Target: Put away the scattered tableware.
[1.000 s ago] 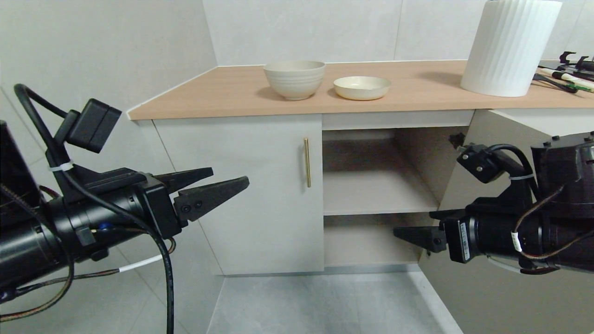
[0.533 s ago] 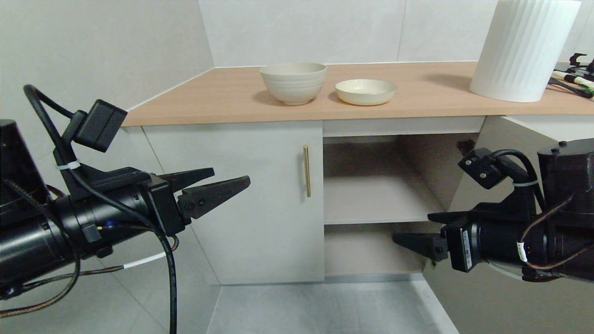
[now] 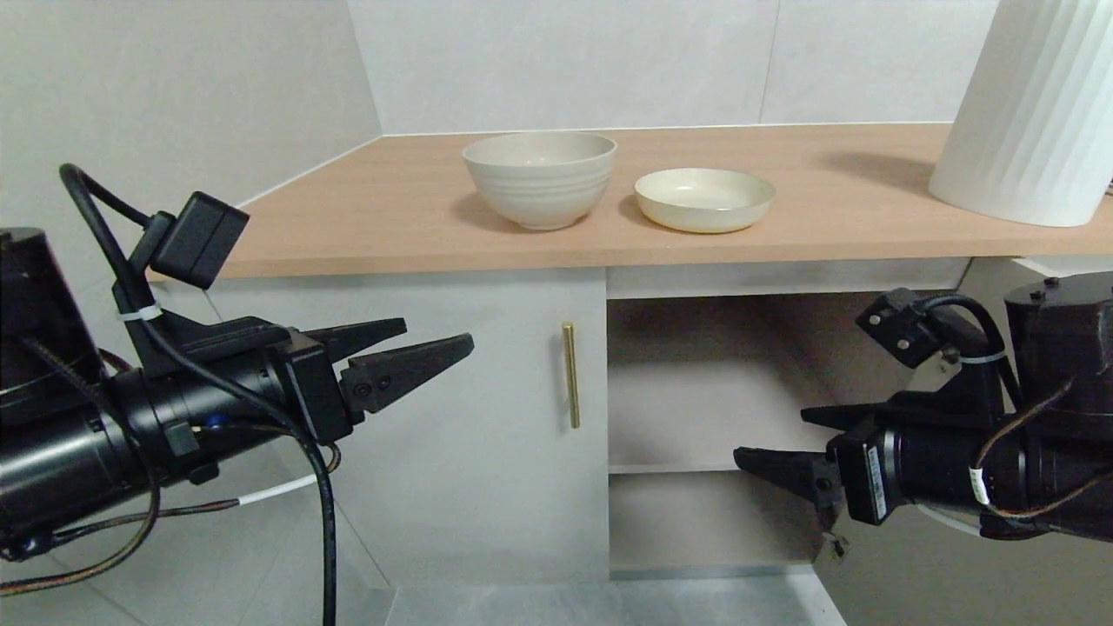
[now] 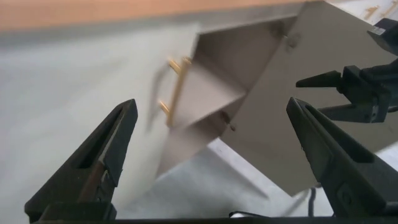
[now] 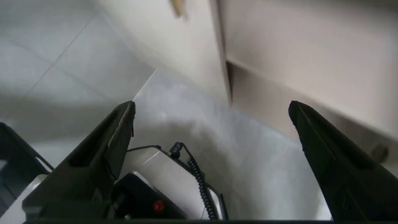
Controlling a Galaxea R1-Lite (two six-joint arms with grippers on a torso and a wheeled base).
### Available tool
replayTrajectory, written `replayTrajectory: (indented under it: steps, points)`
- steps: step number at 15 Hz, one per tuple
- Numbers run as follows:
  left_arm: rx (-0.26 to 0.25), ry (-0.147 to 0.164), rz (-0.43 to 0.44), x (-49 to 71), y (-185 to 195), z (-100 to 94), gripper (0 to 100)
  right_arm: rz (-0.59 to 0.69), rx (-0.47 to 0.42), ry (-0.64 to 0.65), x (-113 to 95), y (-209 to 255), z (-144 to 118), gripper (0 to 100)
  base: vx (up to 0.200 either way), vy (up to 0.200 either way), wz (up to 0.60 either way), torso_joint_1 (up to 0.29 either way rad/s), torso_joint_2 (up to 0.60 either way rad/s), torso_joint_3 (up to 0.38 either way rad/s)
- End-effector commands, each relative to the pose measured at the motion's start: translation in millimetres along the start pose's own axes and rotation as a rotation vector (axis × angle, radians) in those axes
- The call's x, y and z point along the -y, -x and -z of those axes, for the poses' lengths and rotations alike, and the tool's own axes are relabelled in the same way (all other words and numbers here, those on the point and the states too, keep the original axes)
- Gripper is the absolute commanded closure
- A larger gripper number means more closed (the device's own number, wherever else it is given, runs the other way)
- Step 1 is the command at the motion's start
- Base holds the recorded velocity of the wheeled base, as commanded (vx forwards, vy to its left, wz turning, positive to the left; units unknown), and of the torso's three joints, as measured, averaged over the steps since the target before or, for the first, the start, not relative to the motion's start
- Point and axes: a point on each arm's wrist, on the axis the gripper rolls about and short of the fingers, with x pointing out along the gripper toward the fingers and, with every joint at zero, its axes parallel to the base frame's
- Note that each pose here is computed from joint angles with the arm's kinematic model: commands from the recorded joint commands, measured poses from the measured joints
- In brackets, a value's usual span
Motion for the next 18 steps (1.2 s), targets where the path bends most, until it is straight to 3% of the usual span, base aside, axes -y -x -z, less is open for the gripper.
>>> replayTrajectory:
  steps: [1, 7, 10, 18]
  points:
    - [-0.002, 0.001, -0.001, -0.3, 0, 0.4, 0, -0.001, 0.004, 0.003, 0, 1, -1, 0, 0.0, 0.0, 0.0, 0.0, 0.0, 0.0]
    - [-0.003, 0.002, -0.001, -0.7, -1, 0.8, 0, -0.01, 0.005, 0.032, -2, 2, 0, 0, 0.0, 0.0, 0.0, 0.004, -0.02, -0.013]
    - [-0.009, 0.004, -0.003, -1.6, -3, 1.9, 0, -0.011, 0.005, 0.033, -2, 2, 1, 0, 0.0, 0.0, 0.0, 0.041, -0.24, -0.25]
    - [-0.023, 0.033, 0.0, -5.7, -11, 4.5, 0, -0.011, 0.001, 0.032, -2, 2, 1, 0, 0.0, 0.0, 0.0, 0.171, -0.49, -0.296]
